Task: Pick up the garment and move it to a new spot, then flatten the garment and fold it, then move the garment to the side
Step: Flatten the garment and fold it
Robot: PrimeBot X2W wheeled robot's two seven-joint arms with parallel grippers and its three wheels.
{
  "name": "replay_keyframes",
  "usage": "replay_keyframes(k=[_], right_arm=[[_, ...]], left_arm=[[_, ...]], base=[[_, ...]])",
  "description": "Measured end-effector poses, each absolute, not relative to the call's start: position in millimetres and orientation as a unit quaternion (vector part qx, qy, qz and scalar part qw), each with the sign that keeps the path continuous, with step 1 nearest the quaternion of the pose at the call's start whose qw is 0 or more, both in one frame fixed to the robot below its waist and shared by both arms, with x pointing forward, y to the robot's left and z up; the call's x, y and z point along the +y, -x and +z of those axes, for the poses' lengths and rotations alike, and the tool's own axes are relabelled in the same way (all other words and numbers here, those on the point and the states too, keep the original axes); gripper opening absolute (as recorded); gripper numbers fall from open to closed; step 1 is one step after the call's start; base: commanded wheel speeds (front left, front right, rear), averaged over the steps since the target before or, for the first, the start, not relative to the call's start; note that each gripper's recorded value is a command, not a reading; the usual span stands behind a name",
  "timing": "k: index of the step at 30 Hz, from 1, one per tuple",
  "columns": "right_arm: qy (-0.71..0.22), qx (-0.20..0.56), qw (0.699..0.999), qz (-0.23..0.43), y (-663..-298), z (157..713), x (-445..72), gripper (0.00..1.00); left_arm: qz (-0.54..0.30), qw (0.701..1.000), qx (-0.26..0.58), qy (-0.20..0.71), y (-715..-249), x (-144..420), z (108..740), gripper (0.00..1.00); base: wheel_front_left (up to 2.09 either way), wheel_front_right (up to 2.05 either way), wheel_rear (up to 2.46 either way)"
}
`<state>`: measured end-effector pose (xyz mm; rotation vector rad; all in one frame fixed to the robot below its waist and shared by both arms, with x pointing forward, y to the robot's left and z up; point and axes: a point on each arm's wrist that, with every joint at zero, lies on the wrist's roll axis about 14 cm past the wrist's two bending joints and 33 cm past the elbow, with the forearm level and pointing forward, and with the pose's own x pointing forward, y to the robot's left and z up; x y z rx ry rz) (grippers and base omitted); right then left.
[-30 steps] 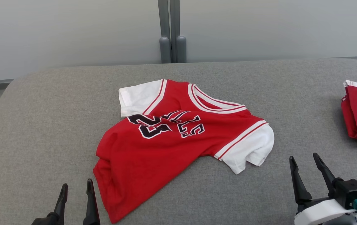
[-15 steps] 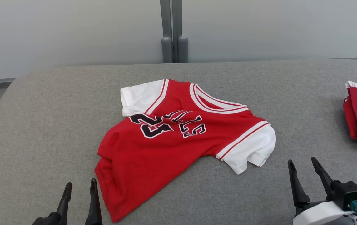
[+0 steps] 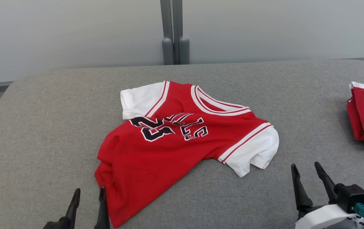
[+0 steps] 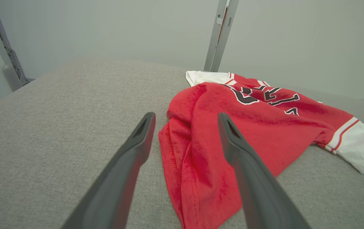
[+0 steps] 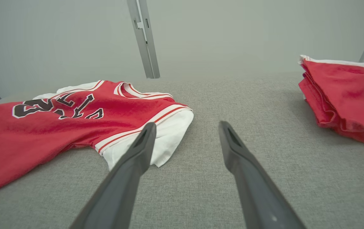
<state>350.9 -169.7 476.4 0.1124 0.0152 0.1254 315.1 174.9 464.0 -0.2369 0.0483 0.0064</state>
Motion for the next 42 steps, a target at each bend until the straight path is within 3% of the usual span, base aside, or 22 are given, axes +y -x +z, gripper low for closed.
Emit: replay_keyframes(k=[5,15,22,40,42], right_arm=[[-0.065,0.038,0.993,0.086,-360,461,-163,1.0],[-0.049,0.177,0.973,0.14,-404,432,-148,1.0],[-0.046,0.231,0.957,0.17,-412,411,-131,1.0],[-0.062,0.282,0.939,0.189,-420,387,-119,1.0],[-0.064,0.285,0.937,0.191,-421,385,-118,0.84]], left_arm=[[-0.007,0.989,0.095,0.109,-302,157,423,1.0],[-0.016,0.966,0.222,0.127,-303,131,373,1.0],[-0.006,0.96,0.247,0.131,-302,131,361,1.0],[0.026,0.959,0.256,0.117,-316,145,346,1.0],[0.03,0.958,0.259,0.12,-316,145,343,1.0]], base=[[0.0,0.0,0.0],[0.0,0.0,0.0],[0.0,0.0,0.0],[0.0,0.0,0.0],[0.0,0.0,0.0]])
